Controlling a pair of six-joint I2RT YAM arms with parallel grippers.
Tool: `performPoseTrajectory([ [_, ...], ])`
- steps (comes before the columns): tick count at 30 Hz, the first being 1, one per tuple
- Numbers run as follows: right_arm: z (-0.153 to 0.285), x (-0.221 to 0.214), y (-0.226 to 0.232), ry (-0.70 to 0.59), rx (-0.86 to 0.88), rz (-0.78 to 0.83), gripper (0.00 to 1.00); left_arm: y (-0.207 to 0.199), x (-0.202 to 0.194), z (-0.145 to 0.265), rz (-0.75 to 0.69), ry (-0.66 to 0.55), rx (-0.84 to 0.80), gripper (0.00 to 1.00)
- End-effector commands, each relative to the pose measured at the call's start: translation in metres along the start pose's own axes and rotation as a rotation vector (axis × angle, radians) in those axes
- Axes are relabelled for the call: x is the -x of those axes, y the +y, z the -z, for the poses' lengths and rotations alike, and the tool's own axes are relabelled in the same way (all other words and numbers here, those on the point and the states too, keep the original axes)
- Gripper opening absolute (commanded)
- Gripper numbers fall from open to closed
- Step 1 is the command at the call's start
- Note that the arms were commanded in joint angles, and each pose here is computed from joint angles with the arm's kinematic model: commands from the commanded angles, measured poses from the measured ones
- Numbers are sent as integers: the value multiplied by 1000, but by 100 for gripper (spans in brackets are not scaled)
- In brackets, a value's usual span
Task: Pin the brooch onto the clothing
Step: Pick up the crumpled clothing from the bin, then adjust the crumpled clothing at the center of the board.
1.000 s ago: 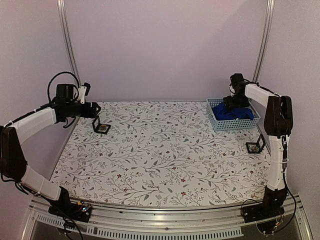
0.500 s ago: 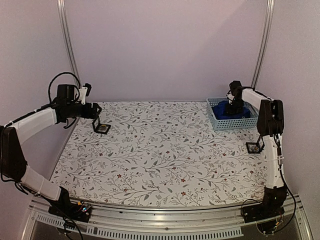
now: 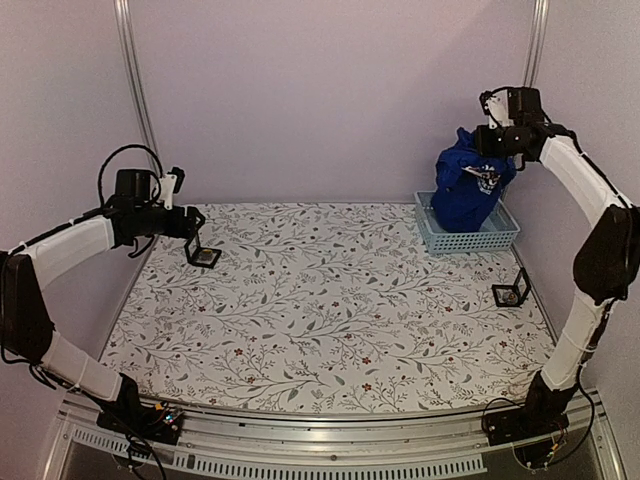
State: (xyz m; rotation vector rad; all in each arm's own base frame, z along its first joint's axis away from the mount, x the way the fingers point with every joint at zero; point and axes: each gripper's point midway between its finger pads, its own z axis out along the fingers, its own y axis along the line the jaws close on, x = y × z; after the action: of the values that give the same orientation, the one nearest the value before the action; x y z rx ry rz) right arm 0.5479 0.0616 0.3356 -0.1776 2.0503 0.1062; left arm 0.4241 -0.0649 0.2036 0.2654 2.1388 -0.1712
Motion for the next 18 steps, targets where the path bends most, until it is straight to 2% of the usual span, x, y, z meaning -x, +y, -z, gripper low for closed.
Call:
performPoseTrajectory([
  [1,61,3,103,-124,274,120,0,-7,2,7,-9,-14,-14,90],
  [7,68,-114,153,111,387,100,0,-9,4,9,-14,-23,-17,90],
  [10,69,-161,158,178,403,71,0,-9,5,9,-12,-24,-18,90],
  [14,52,-207,127,262,222,39,0,-10,5,8,-12,-23,-24,90],
  [18,4,-246,85,388,52,29,0,-10,3,8,-13,-18,-24,90],
])
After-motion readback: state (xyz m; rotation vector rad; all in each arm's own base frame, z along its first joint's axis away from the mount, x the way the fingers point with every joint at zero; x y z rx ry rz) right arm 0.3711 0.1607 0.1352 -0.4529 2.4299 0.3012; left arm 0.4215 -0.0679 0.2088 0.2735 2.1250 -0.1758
